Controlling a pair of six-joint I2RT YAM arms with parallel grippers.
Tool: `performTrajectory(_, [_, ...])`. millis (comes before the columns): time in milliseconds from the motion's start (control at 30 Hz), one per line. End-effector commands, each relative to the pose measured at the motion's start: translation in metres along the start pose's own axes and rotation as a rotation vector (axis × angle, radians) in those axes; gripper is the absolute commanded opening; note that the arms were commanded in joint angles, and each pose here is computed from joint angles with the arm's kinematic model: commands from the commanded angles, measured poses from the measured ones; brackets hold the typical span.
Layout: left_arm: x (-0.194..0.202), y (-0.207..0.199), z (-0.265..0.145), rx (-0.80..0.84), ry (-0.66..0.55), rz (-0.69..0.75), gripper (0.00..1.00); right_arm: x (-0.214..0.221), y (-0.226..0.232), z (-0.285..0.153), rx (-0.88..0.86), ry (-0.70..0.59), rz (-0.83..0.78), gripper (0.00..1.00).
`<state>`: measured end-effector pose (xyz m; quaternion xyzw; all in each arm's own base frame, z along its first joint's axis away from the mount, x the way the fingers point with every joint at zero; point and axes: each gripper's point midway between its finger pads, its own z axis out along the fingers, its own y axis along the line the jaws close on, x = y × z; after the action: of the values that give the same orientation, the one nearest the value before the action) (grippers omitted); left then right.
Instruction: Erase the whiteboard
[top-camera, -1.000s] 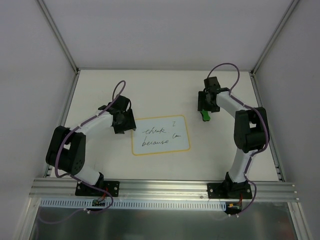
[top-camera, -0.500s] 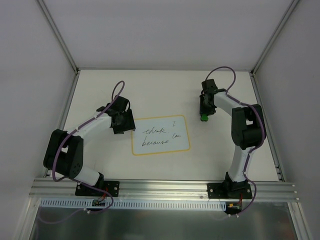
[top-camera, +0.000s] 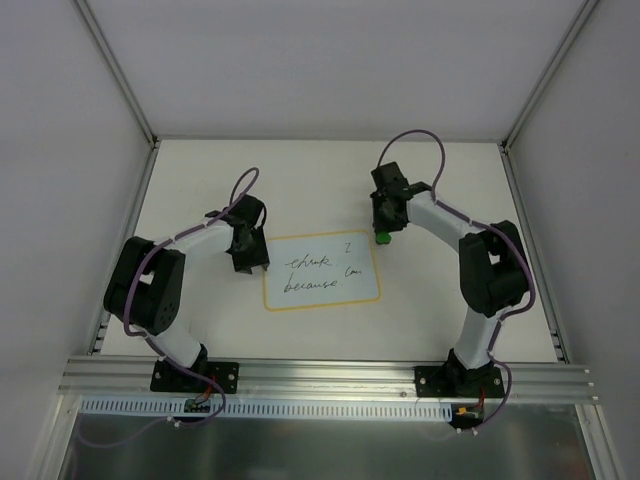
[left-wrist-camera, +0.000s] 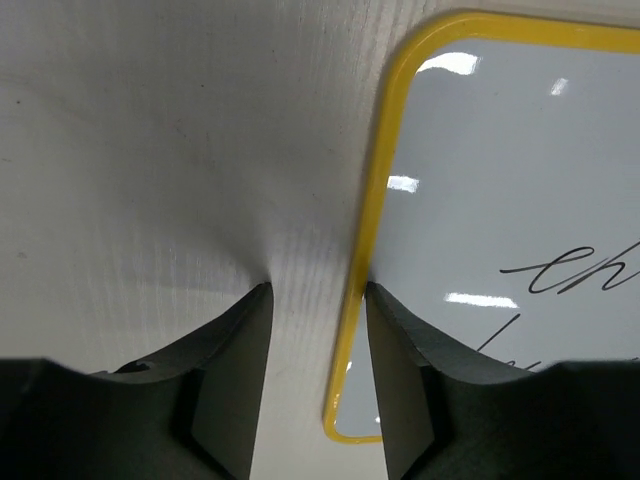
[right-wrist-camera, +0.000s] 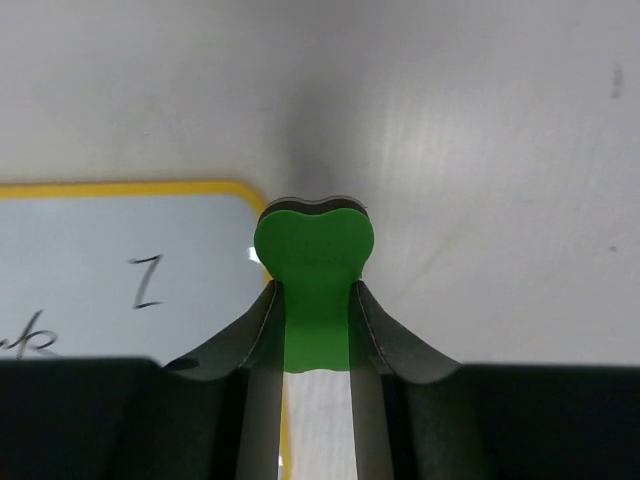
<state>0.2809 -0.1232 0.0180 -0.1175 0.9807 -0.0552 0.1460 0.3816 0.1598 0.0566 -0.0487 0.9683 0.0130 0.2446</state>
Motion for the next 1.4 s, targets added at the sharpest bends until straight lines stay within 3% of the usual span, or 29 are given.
performTrajectory(0, [-0.015,-0.005,0.000,0.000,-0.021,-0.003,0.40,0.001,0.037,-0.026,-0.031,-0.056,0.006,0.01])
performTrajectory(100, [-0.013,-0.004,0.005,-0.008,-0.005,-0.002,0.36,0.012,0.063,-0.027,-0.043,-0.054,-0.033,0.01])
performTrajectory(367, [0.003,0.002,0.015,-0.027,0.047,-0.031,0.00,0.035,0.089,-0.007,-0.018,-0.010,-0.056,0.00])
performTrajectory(667, [0.019,-0.004,0.016,0.014,0.101,-0.068,0.00,0.067,0.127,0.020,-0.037,0.070,-0.117,0.00])
performTrajectory(900, [0.033,-0.017,0.015,0.049,0.128,-0.079,0.00,0.098,0.211,0.014,-0.156,0.120,-0.185,0.00])
performTrajectory(1033, [0.036,-0.016,0.016,0.042,0.128,-0.092,0.00,0.108,0.237,0.008,-0.189,0.132,-0.203,0.00])
performTrajectory(1133, [0.035,-0.013,0.016,0.029,0.118,-0.095,0.00,0.104,0.213,0.009,-0.121,0.121,-0.164,0.00])
performTrajectory(1367, [0.038,-0.008,0.018,0.015,0.120,-0.094,0.00,0.074,0.081,0.022,0.111,0.106,0.068,0.00])
